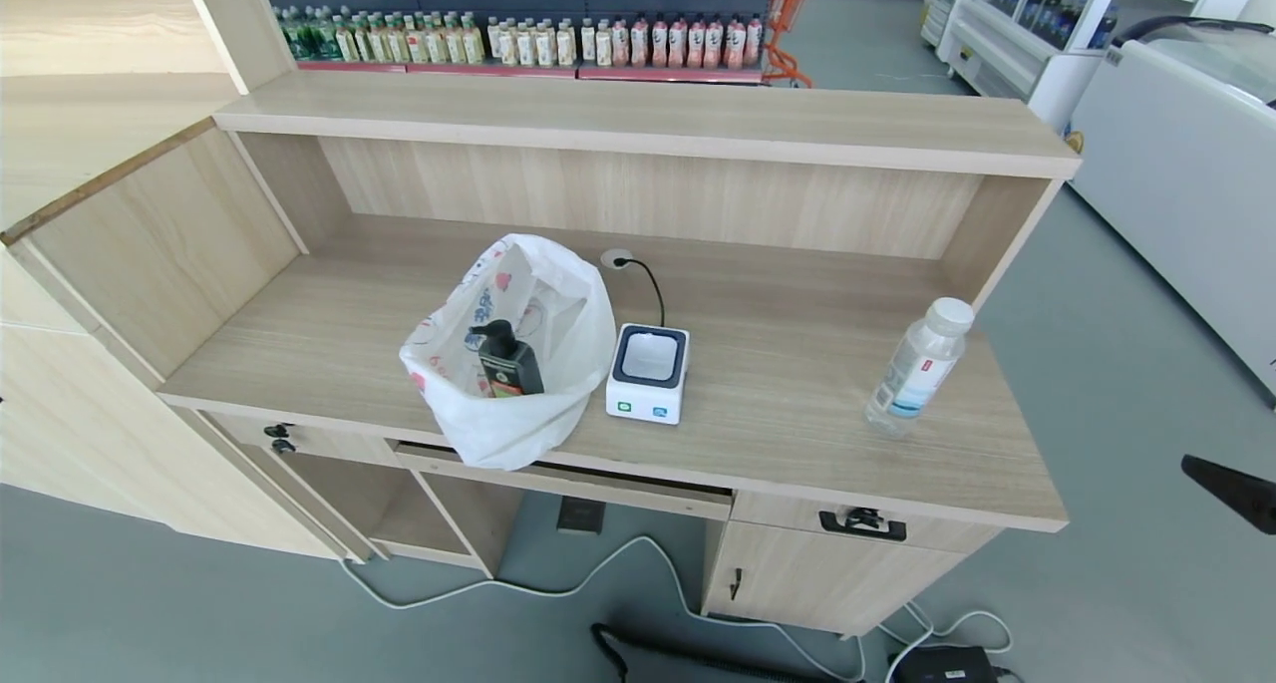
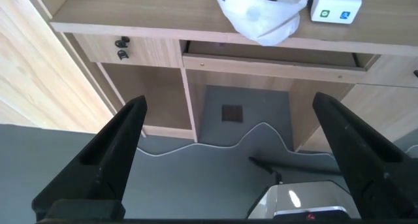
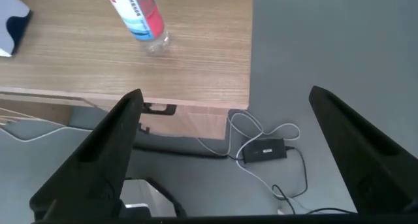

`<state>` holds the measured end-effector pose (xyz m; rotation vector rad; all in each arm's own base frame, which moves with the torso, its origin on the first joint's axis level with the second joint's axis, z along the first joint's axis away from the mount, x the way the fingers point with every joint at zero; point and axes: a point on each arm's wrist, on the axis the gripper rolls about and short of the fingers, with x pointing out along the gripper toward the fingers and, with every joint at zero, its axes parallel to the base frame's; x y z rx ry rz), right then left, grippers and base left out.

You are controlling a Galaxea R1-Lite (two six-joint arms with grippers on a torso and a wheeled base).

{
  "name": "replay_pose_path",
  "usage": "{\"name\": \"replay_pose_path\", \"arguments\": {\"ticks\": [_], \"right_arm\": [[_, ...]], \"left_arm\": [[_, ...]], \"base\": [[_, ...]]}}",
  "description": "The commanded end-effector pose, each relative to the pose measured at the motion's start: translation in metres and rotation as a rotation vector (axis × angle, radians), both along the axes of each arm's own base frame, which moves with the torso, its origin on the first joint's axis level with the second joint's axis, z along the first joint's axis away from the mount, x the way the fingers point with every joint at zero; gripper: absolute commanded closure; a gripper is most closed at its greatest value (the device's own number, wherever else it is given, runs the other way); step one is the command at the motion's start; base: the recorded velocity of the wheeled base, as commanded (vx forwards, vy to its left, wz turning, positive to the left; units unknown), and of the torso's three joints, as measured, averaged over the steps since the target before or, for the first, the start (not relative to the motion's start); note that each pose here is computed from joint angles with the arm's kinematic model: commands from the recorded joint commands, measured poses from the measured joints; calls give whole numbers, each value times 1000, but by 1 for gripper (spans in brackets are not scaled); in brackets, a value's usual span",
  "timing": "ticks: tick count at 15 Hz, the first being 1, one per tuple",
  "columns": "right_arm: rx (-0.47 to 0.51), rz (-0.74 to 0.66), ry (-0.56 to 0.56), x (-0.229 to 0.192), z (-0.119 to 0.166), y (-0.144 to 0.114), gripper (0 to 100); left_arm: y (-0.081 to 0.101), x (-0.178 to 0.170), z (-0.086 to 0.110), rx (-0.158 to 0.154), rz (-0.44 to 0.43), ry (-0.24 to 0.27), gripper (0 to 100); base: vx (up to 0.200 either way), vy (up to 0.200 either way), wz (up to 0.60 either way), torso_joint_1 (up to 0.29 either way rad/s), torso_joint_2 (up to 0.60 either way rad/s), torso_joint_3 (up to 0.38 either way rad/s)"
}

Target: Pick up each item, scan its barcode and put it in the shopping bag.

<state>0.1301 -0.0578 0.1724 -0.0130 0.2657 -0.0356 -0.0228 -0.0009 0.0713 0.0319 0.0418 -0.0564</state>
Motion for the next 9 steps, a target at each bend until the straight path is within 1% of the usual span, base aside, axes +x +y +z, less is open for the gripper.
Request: {"name": "replay_pose_path", "arguments": {"ticks": [1,2,5,8,9], "right_arm": [[17,-4,27,4,-5,-3,0],[19,8,27,6,-6,-3,0],[36,131,1,23,-12,-4,0],[25,280,-56,47,-15,5,0],[24,306,-63,52,-16,8,0]], "left_arm": [[0,0,0,-1,-1,0,0],[0,0,0,-1,-1,0,0],[0,0,0,-2,-1,0,0],[0,0,0,-2,-1,0,0],[0,0,0,-2,-1,0,0]], "base": [[0,-200,0,7,-2,2],[0,-200,0,7,2,2],[0,0,0,0,0,0],[0,0,0,0,0,0],[0,0,0,0,0,0]]}}
